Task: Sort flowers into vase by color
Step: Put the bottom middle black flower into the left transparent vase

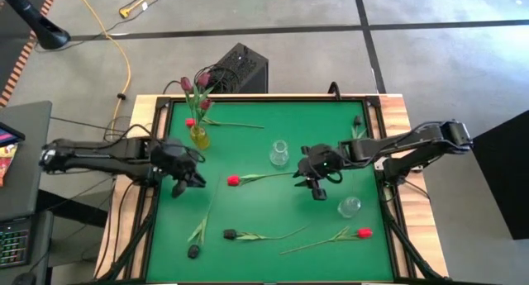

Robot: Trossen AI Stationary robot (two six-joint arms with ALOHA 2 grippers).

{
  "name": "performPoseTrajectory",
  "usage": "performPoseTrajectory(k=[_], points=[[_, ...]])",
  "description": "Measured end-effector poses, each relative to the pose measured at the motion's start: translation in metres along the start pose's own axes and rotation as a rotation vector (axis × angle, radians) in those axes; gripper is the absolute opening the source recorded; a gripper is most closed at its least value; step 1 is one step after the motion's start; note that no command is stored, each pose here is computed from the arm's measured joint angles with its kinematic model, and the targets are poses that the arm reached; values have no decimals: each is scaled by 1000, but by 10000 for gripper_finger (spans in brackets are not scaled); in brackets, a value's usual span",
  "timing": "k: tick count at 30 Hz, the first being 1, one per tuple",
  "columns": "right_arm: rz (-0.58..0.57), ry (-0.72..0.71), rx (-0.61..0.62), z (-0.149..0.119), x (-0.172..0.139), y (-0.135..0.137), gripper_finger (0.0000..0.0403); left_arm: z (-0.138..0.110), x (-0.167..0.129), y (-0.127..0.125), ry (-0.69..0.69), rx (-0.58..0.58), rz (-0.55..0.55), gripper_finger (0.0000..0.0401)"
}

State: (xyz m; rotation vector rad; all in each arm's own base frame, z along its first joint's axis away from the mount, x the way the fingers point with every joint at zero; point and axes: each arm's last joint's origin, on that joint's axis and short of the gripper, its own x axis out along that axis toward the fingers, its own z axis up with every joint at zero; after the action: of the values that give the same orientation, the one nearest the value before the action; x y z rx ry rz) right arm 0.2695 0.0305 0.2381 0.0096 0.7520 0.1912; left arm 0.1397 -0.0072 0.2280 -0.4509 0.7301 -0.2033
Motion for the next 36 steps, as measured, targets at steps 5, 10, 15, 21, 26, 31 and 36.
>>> performPoseTrajectory(k=[5, 10, 15, 21, 26, 31, 36], points=[[45, -57, -26, 5, 22, 15, 169, 1, 19, -10, 56, 80, -58, 47], [94, -50, 7, 21, 48, 34, 169, -4, 33, -15, 139, 102, -76, 35], [138, 15, 34, 39, 76, 59, 169, -9, 40, -21, 191, 128, -105, 30], [142, 204, 114, 45, 109, 87, 166, -15, 41, -32, 223, 218, -158, 29], [148, 281, 126, 44, 136, 108, 158, -20, 42, -39, 239, 293, -191, 29], [152, 301, 123, 44, 156, 124, 142, -22, 42, -42, 245, 345, -210, 29], [94, 313, 134, 38, 172, 130, 126, -21, 42, -44, 213, 392, -192, 29]])
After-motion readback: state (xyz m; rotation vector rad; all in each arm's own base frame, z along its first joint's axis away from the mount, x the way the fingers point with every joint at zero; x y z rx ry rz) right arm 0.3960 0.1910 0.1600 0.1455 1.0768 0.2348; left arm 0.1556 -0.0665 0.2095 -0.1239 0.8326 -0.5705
